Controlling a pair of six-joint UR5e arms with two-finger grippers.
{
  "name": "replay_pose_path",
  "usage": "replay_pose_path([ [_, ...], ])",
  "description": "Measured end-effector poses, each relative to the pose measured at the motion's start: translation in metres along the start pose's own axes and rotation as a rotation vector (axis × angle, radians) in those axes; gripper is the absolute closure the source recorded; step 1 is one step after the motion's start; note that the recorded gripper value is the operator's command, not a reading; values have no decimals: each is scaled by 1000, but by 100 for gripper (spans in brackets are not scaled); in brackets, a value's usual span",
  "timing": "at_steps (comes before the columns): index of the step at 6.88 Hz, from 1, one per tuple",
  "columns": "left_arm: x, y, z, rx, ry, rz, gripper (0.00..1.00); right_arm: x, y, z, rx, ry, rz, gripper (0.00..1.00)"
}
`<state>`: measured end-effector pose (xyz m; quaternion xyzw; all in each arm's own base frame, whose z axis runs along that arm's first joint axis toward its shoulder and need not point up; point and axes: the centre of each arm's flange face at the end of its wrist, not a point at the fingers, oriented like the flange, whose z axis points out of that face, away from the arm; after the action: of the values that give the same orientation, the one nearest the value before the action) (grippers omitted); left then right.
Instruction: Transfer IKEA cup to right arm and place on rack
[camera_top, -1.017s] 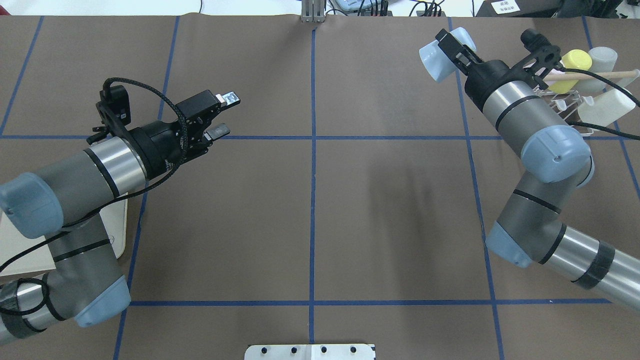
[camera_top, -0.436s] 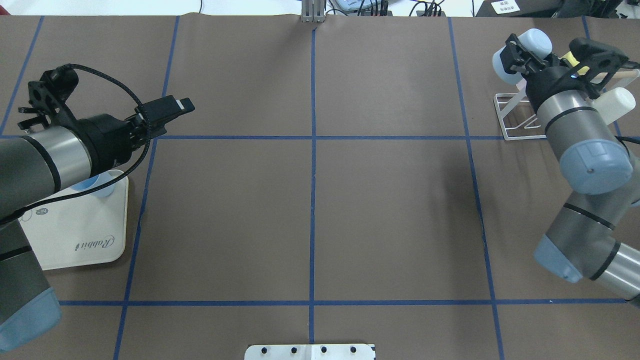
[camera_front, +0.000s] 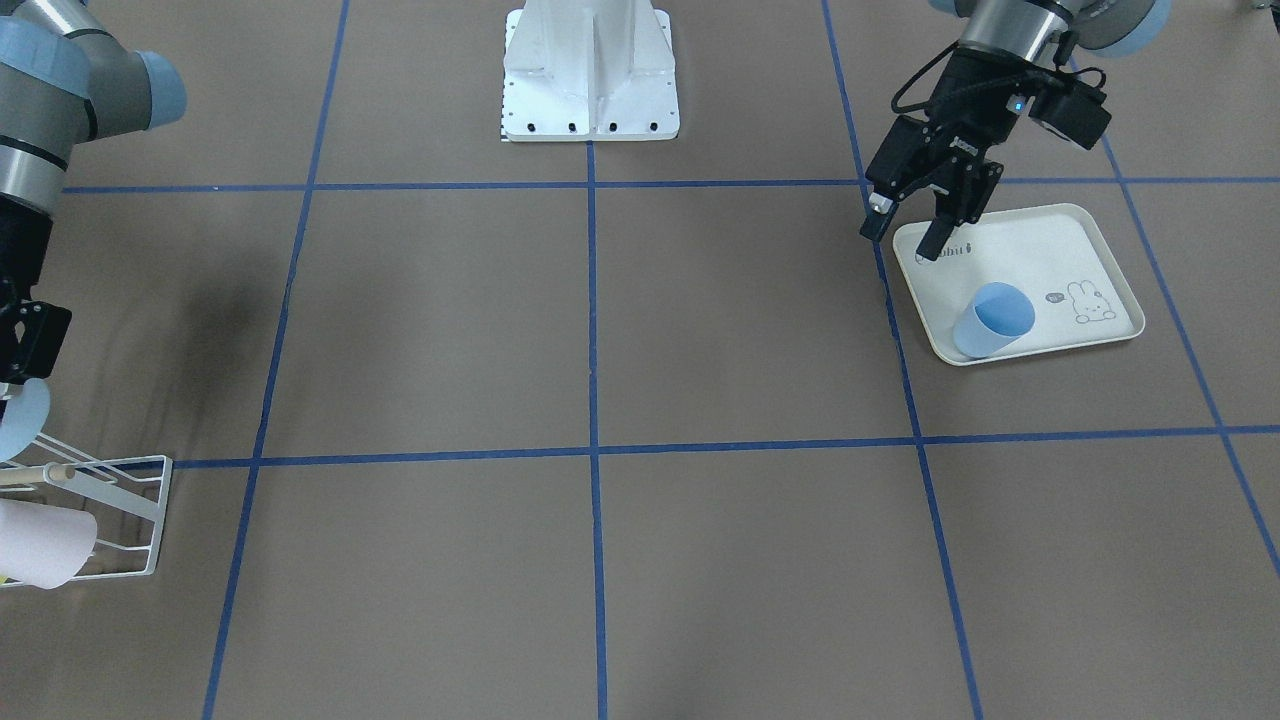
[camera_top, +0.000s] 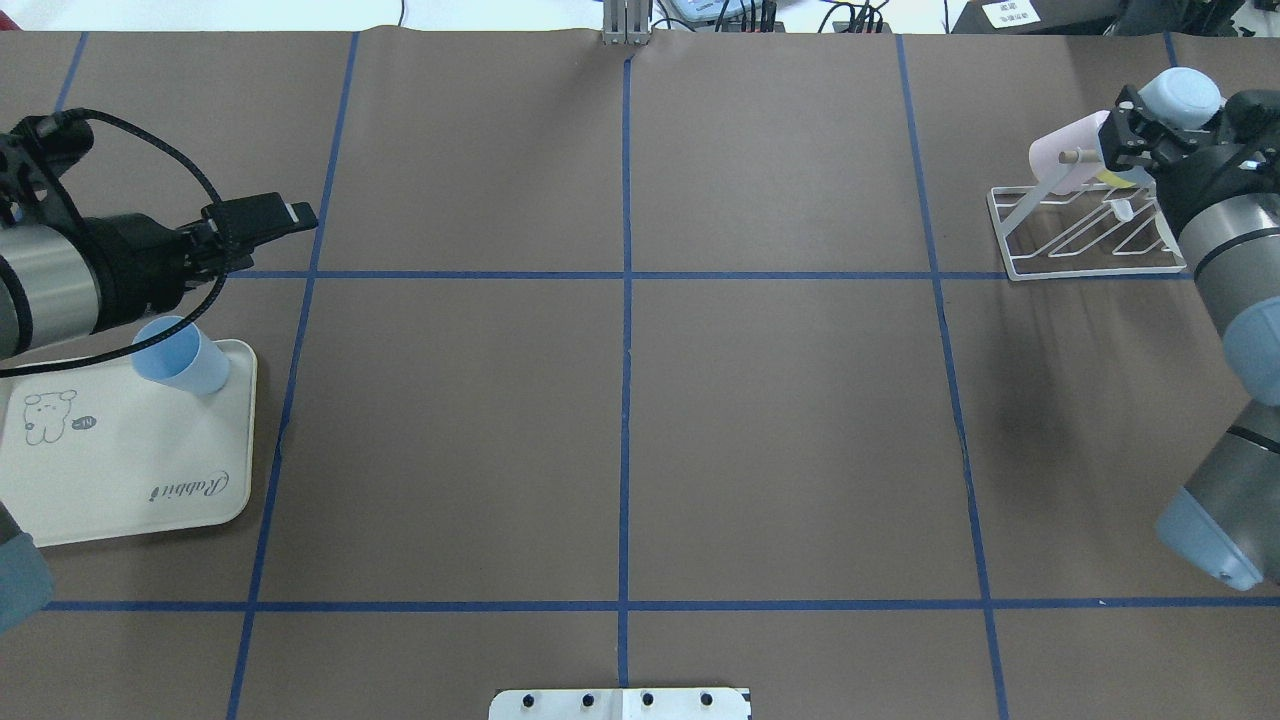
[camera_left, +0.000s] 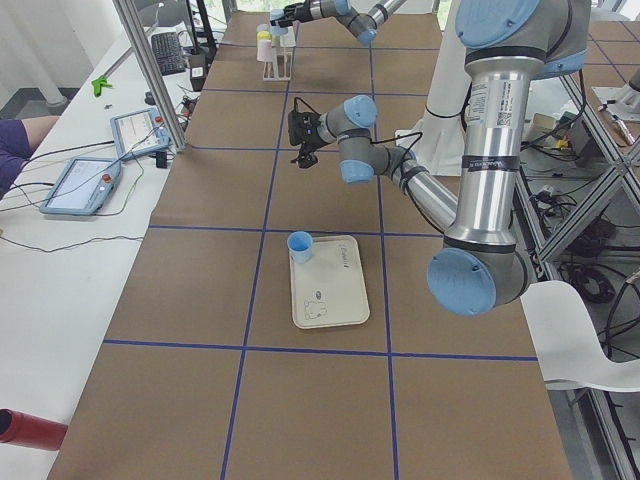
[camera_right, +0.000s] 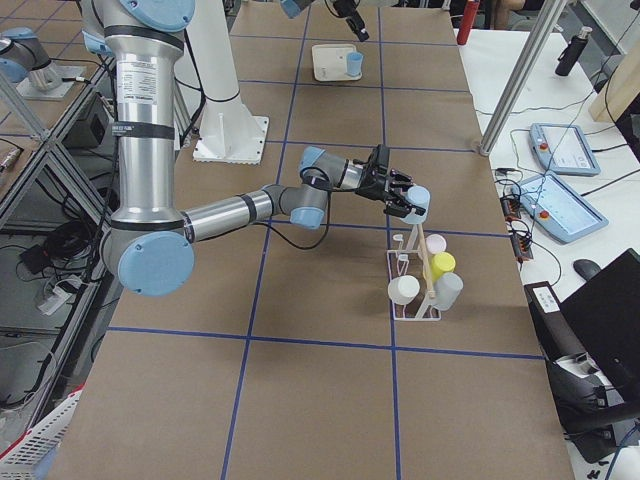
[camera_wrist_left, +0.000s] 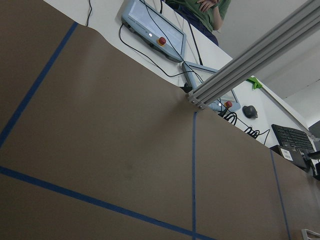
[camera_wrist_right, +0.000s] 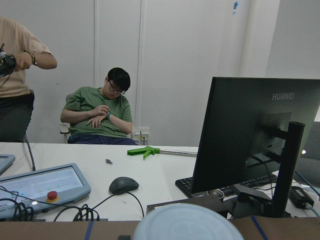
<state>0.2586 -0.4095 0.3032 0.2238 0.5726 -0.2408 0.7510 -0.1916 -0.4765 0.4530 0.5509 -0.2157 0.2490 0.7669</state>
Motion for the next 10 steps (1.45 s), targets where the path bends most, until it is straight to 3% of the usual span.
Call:
replay_pose_path([
  [2, -33, -22, -12, -26, -71, 72, 0, 33, 1, -5, -10, 42, -83, 100],
  [4, -58, -33, -21, -39, -116, 132, 0, 46, 10, -3, -23, 63, -108, 100],
  [6, -63, -35, -22, -42, -125, 142, 0, 54, 25, 3, -47, 77, -119, 100],
  [10, -65, -35, -21, -44, -129, 144, 0, 60, 41, 6, -114, 54, -118, 100],
])
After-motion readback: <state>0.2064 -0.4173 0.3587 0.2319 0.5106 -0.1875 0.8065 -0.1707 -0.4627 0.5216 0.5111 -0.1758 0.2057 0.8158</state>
